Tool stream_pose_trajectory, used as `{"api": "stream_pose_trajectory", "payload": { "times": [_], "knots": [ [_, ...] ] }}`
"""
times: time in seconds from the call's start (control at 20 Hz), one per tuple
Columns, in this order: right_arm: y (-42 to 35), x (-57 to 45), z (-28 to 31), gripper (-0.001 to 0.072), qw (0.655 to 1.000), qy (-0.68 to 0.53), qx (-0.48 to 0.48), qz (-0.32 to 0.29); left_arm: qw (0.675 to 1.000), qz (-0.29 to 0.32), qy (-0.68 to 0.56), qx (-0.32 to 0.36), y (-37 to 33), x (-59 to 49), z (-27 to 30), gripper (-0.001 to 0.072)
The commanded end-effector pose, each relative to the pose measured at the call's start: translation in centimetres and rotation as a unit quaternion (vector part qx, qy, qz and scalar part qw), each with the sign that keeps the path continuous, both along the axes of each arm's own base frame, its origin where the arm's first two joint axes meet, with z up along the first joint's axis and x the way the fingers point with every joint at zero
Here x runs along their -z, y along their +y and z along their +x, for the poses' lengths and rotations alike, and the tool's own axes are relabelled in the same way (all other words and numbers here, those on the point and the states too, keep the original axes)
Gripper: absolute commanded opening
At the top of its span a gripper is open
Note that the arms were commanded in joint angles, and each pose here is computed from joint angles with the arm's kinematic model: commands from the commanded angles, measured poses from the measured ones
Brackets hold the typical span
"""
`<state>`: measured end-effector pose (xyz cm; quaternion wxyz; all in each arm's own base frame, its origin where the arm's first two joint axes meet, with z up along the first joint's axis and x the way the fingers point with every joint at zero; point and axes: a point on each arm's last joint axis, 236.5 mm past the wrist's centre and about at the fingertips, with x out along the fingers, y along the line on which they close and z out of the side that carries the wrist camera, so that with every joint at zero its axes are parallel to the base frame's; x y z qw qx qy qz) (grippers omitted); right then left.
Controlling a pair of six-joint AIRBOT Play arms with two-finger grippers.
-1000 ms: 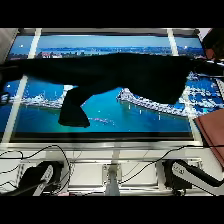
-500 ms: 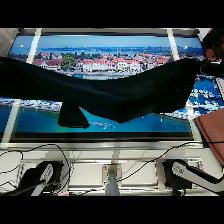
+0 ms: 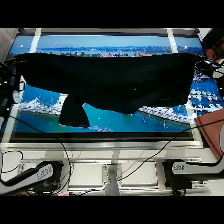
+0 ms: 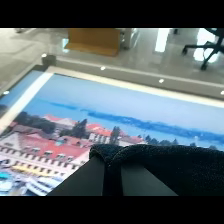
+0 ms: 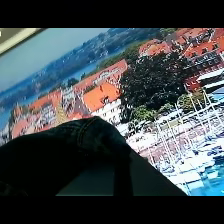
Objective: Fold the clothes and pants, and hang the long-sleeved shirts on hangers.
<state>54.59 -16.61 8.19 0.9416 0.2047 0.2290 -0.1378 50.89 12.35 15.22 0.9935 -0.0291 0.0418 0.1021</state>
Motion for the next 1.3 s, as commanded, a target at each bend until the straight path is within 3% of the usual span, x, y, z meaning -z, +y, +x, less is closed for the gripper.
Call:
{"api": "stream_pose_trajectory", "payload": {
  "times": [0.0, 0.1, 0.3, 0.35, 0.4, 0.45, 0.7, 0.9, 1.0, 1.1, 1.25],
  "knots": [
    [-1.5, 2.9, 1.8, 0.0045, 0.997, -0.026, 0.051, 0.046, 0.994, -0.072, -0.085, -0.014, 1.0, 1.1, 2.1, 0.0027],
    [-1.1, 4.3, 2.2, 0.0045, 0.997, -0.017, 0.050, 0.049, 0.989, -0.107, -0.102, -0.026, 1.1, 2.4, 2.8, 0.0027],
    [0.4, 5.0, 3.1, 0.0049, 0.998, -0.020, 0.039, 0.046, 0.991, -0.119, -0.067, -0.006, -1.5, 6.7, 4.3, 0.0031],
    [0.7, 5.0, 3.1, 0.0154, 0.998, -0.019, 0.035, 0.044, 0.991, -0.120, -0.063, -0.004, -1.8, 7.4, 4.6, 0.0181],
    [0.9, 5.0, 3.1, 0.0424, 0.998, -0.018, 0.034, 0.045, 0.991, -0.121, -0.061, -0.004, -1.8, 7.8, 4.6, 0.0556],
    [1.0, 5.2, 3.0, 0.0619, 0.998, -0.013, 0.032, 0.047, 0.990, -0.127, -0.063, -0.008, -1.6, 7.7, 4.5, 0.0701],
    [-1.8, 3.4, 0.5, 0.0628, 0.998, 0.015, 0.035, 0.053, 0.989, -0.126, -0.074, -0.034, 1.2, 4.4, 3.0, 0.0703],
    [-4.8, 4.2, -4.8, 0.0601, 0.988, 0.118, 0.027, 0.097, 0.984, -0.151, 0.059, -0.071, 3.0, 6.4, -0.4, 0.0699],
    [-4.9, 6.6, -8.6, 0.0599, 0.971, 0.191, 0.016, 0.141, 0.984, -0.100, 0.134, -0.065, 2.6, 7.0, -2.5, 0.0694],
    [-3.9, 9.1, -12.2, 0.0595, 0.949, 0.263, -0.021, 0.171, 0.981, -0.048, 0.177, -0.057, 2.1, 6.1, -4.4, 0.0509],
    [-2.7, 11.4, -15.9, 0.0576, 0.921, 0.326, -0.058, 0.206, 0.985, -0.024, 0.161, -0.057, 1.5, 1.8, -6.6, 0.0482]
  ]
}}
